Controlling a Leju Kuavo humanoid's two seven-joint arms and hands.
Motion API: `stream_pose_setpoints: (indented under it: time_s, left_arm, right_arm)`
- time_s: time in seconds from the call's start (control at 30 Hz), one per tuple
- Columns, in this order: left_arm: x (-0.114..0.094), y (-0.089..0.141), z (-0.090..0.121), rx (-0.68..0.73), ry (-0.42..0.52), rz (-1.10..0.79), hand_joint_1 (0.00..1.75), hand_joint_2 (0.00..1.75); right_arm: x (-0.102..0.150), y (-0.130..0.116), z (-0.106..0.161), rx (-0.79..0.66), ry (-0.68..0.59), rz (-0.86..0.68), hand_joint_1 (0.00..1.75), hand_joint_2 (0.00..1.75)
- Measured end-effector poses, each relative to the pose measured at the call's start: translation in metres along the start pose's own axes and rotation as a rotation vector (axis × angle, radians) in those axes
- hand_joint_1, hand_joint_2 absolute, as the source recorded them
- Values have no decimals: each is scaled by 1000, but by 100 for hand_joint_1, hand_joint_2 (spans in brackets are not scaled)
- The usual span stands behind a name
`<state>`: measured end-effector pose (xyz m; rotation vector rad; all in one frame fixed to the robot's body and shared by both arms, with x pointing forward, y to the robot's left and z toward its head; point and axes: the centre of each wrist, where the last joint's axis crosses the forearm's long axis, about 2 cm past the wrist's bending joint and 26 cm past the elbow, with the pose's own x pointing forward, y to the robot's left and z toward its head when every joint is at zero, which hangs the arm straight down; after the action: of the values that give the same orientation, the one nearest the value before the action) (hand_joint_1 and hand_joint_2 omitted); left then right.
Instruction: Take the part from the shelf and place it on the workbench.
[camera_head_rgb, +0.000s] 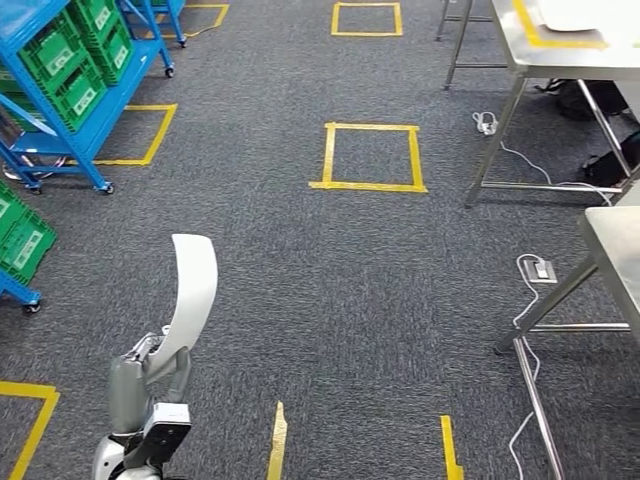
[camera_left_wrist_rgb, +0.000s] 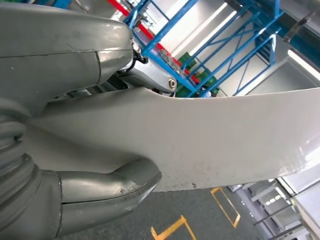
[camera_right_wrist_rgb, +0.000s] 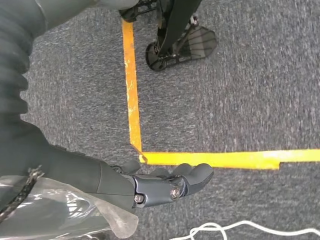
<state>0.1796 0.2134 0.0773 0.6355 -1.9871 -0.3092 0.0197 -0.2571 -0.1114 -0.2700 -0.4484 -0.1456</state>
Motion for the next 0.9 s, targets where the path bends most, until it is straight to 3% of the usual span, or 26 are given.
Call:
stream_pose_setpoints:
  time_s: [0.9]
  left_arm:
    - [-7,7,1,11,4,-25,175,175]
  right_arm:
    - [4,0,-2,-1,-12,2,0,175]
